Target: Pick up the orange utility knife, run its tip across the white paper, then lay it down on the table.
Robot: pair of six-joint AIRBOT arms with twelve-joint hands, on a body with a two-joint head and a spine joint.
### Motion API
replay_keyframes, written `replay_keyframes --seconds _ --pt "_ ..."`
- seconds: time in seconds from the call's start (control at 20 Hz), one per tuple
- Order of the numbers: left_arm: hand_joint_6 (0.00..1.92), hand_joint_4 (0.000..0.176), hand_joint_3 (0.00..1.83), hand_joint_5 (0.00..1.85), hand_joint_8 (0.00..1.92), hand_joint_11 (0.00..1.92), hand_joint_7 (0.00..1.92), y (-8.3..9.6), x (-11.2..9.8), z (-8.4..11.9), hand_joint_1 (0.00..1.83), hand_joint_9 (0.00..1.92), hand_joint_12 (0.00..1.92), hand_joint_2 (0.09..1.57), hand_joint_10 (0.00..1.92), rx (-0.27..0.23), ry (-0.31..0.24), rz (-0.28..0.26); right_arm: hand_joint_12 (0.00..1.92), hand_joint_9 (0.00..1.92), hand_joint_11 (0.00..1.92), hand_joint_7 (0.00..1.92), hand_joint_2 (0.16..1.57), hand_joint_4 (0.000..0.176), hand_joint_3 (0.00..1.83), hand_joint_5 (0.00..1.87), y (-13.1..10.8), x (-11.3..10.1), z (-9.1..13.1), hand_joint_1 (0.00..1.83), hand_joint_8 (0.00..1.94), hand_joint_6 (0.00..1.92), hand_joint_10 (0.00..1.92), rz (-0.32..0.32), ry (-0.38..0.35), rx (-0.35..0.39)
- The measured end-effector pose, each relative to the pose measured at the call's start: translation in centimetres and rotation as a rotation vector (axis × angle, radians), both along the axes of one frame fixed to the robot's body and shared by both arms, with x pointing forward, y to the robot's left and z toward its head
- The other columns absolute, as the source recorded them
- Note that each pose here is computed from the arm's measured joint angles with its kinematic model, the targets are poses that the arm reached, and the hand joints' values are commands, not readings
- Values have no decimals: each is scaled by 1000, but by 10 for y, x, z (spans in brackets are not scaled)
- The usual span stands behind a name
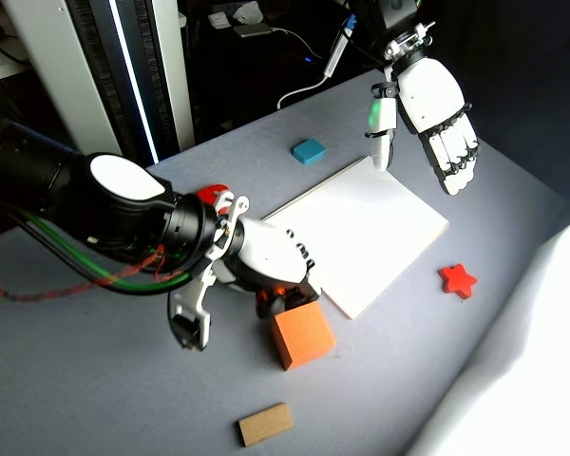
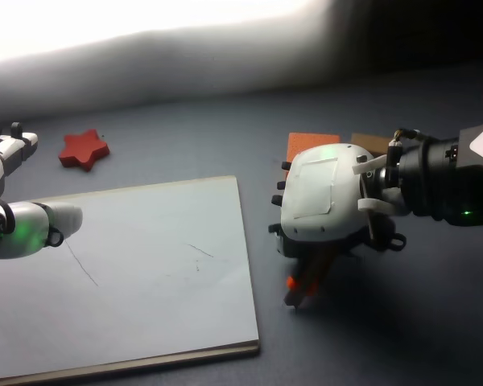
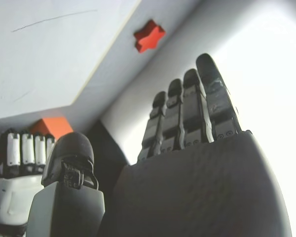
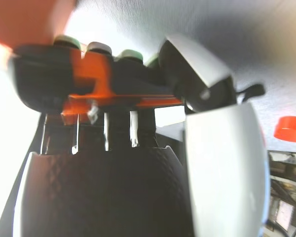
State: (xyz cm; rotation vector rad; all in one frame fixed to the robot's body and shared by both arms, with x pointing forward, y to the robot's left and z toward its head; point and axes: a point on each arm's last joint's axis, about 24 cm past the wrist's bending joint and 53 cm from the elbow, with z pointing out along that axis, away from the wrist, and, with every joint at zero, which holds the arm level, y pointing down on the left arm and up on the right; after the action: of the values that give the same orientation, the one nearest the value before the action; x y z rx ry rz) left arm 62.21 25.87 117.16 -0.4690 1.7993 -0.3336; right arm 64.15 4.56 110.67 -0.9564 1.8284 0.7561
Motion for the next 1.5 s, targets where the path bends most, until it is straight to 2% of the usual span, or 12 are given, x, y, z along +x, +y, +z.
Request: replay_keyframes --seconds 0.05,0.15,0.3,0.55,0.75,0.95,1.2,1.35,1.5 --pt "0 0 1 0 0 0 78 0 0 0 10 106 593 1272 6 -1 1 1 1921 1769 1783 1689 818 176 957 1426 0 0 0 1518 1941 1921 1921 1 -1 -1" --pt "0 0 0 0 1 0 81 1 0 0 19 105 563 1269 4 -1 0 1 1921 1808 1840 1725 754 176 1066 1439 -1 0 0 1534 1941 1921 1921 1 -2 -2" --pt "0 0 0 0 1 0 82 1 0 0 22 105 554 1268 4 0 0 4 1921 1811 1844 1729 741 176 1086 1441 -5 -2 1 1538 1941 1921 1921 5 0 -3" --pt "0 0 0 0 3 0 83 1 0 0 15 109 594 1270 3 -1 0 3 1921 1802 1844 1718 748 176 1090 1439 -11 -2 18 1549 1941 1921 1921 -11 -10 20" --pt "0 0 0 0 2 0 82 1 0 0 13 109 599 1270 3 -1 0 3 1921 1801 1844 1717 749 176 1089 1439 -6 3 31 1550 1941 1921 1921 -71 8 75" --pt "0 0 0 0 2 0 82 2 0 -1 13 109 600 1271 2 1 2 3 1921 1801 1843 1717 750 176 1088 1438 2 36 50 1550 1941 1921 1921 -239 -73 133" --pt "0 0 0 0 1 0 83 7 3 1 13 110 601 1271 2 5 -4 16 1921 1800 1843 1716 750 176 1087 1438 18 52 69 1550 1941 1921 1921 -386 -55 252" --pt "0 0 0 0 1 0 83 3 4 1 13 110 602 1271 2 -2 -4 9 1921 1800 1843 1716 750 176 1087 1438 34 53 81 1550 1941 1921 1921 -428 -73 294" --pt "0 0 0 0 1 0 83 4 5 3 13 110 602 1271 2 -5 -10 12 1921 1800 1843 1716 751 176 1087 1438 50 46 83 1550 1941 1921 1921 -406 -86 297"
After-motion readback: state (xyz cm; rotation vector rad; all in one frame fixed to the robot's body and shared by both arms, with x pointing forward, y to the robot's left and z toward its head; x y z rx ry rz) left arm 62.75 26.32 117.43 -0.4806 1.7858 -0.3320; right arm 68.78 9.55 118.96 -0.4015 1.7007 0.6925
